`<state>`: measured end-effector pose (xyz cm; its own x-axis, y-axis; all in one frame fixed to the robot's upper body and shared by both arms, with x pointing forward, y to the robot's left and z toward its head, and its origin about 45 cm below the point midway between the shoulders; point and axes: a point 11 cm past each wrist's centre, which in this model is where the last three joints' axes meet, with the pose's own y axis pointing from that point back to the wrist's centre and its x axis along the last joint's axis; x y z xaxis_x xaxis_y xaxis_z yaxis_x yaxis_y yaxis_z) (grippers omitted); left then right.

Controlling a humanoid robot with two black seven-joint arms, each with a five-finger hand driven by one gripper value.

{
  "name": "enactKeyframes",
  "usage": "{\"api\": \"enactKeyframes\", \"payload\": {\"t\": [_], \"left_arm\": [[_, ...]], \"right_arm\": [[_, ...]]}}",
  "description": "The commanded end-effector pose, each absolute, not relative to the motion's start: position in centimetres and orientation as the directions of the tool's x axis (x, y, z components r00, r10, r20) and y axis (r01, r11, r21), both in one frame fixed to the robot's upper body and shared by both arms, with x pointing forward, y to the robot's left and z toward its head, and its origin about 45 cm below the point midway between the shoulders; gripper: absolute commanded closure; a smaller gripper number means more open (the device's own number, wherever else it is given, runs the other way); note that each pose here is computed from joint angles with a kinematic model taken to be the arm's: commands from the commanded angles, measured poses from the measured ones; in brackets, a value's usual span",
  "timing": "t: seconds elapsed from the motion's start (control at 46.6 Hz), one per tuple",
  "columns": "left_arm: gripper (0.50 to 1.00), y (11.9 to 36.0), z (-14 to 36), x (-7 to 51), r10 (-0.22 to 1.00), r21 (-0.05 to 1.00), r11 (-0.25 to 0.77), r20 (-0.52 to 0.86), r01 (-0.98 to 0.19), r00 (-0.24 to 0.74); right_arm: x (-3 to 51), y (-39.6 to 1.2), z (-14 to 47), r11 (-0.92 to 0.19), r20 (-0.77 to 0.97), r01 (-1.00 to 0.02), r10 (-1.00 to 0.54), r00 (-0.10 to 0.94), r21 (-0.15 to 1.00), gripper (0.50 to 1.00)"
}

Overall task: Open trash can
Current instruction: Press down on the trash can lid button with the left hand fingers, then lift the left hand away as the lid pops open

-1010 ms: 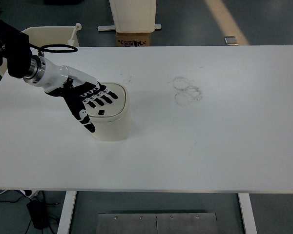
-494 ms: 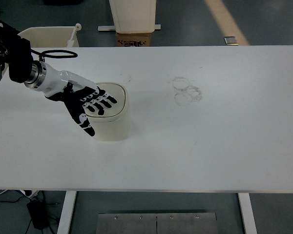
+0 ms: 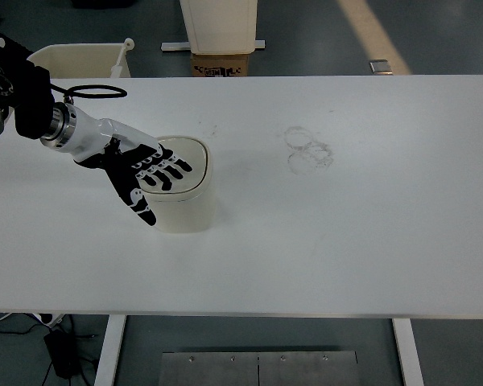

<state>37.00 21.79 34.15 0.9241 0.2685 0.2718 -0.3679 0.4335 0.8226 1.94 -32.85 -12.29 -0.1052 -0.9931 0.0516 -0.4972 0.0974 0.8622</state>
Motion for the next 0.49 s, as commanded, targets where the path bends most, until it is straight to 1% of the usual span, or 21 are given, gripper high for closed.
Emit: {"api": "enactKeyframes", "payload": {"t": [0.0, 0.236, 0.473], "left_arm": [[0.500, 21.85, 34.05, 36.98, 0.270, 0.823, 0.433, 0.269, -0.367, 0.924], [0.500, 22.05, 33.63, 36.88, 0.275, 0.827, 0.431, 0.261, -0.361, 0.925], [0.500, 22.08, 34.51, 37.24, 0.282, 0.815, 0.436, 0.279, -0.382, 0.918]], "right_arm": [[1.94, -32.85, -12.29, 0.097, 0.052, -0.497, -0.993, -0.105, 0.862, 0.509], [1.94, -32.85, -12.29, 0.097, 0.052, -0.497, -0.993, -0.105, 0.862, 0.509], [1.94, -32.85, -12.29, 0.097, 0.052, -0.497, -0.993, -0.105, 0.862, 0.509]]}}
